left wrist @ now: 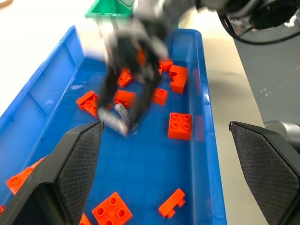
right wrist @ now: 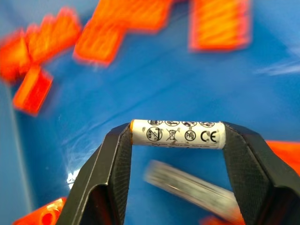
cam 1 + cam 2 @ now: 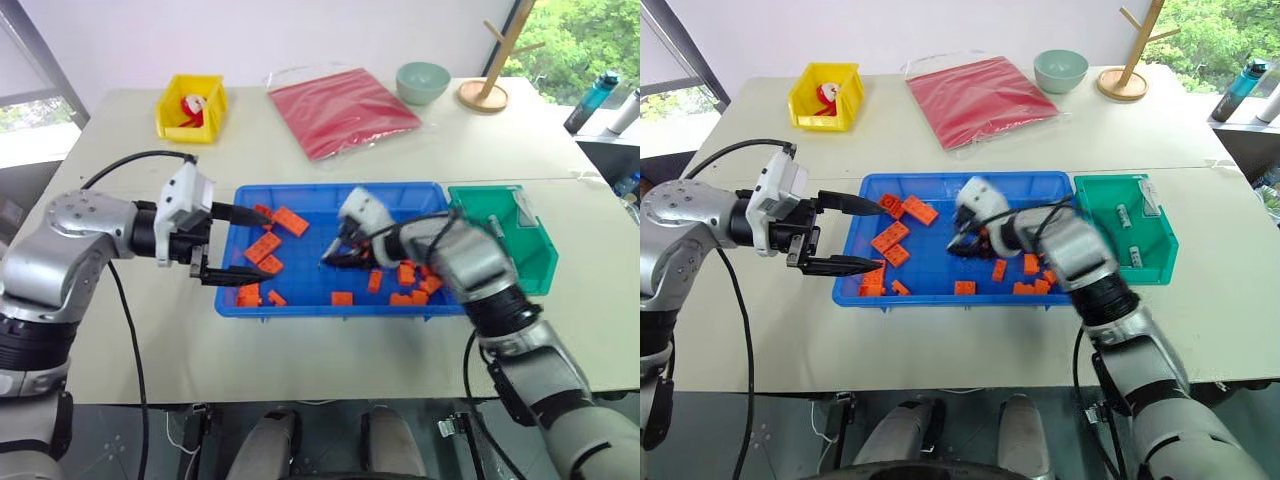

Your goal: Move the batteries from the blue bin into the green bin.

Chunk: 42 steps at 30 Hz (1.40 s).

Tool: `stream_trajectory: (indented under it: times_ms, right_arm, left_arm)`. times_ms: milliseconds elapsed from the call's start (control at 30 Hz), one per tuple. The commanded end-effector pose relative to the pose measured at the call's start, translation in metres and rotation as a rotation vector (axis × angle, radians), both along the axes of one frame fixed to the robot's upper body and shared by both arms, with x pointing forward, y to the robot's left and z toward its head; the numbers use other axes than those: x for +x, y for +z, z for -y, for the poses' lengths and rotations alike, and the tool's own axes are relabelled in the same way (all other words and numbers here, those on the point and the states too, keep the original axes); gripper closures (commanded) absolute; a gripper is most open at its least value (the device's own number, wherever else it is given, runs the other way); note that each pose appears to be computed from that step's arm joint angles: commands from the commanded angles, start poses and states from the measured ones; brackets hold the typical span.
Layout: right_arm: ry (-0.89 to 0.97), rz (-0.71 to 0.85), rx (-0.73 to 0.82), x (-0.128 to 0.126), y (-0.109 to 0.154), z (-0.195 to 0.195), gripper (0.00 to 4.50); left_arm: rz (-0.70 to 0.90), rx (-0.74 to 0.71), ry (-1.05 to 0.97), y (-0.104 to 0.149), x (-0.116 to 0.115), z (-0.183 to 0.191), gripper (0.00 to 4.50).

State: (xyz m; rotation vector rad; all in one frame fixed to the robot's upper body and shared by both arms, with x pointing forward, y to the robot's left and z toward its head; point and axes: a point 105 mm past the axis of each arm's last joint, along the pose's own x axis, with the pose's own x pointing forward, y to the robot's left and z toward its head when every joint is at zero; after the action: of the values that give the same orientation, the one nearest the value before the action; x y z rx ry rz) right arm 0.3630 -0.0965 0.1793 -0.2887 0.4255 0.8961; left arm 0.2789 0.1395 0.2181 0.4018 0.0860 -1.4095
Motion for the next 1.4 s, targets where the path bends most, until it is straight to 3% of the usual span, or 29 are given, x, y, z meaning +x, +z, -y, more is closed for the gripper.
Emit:
stream_trajectory:
  times_ms: [33,200,467,500,533,567,600,767,867,1000,1100,1400]
  right_arm:
    - [-0.198,0.125,0.068,0.003,0.061,0.067,2.26]
    - [-0.437,0.130,0.018,-0.015,0.071,0.151,2.26]
    - [-0.620,0.068,-0.009,-0.037,0.043,0.197,2.26]
    - [-0.636,0.067,-0.012,-0.037,0.041,0.199,1.23]
    - [-0.640,0.072,-0.021,-0.037,0.040,0.200,0.95]
    - [-0.633,0.087,-0.029,-0.035,0.043,0.199,0.34]
    - [-0.617,0.109,-0.036,-0.033,0.047,0.196,0.03]
    - [-0.345,0.259,-0.047,-0.021,0.086,0.149,0.03]
    - [-0.044,0.288,-0.085,-0.020,0.092,0.095,0.03]
    - [0.324,0.290,-0.198,-0.029,0.071,0.036,0.03]
    - [0.548,0.260,-0.316,-0.029,0.037,0.010,0.03]
    - [0.670,0.204,-0.419,-0.006,-0.013,-0.018,0.03]
  left_arm:
    - [0.028,-0.006,-0.011,0.001,-0.001,0.003,0.00]
    - [0.030,-0.017,-0.025,0.000,0.002,0.007,0.00]
    - [0.040,-0.023,-0.052,0.001,0.009,0.012,0.00]
    - [0.043,-0.024,-0.056,0.001,0.009,0.014,0.00]
    - [0.045,-0.025,-0.059,0.002,0.009,0.014,0.00]
    - [0.047,-0.026,-0.061,0.002,0.010,0.015,0.00]
    - [0.049,-0.028,-0.063,0.003,0.010,0.016,0.00]
    - [0.056,-0.028,-0.062,0.004,0.012,0.015,0.00]
    - [0.060,-0.023,-0.061,0.005,0.013,0.015,0.00]
    - [0.066,-0.021,-0.059,0.006,0.014,0.015,0.00]
    - [0.070,-0.012,-0.054,0.006,0.011,0.014,0.00]
    - [0.067,-0.002,-0.014,0.005,0.001,0.009,0.00]
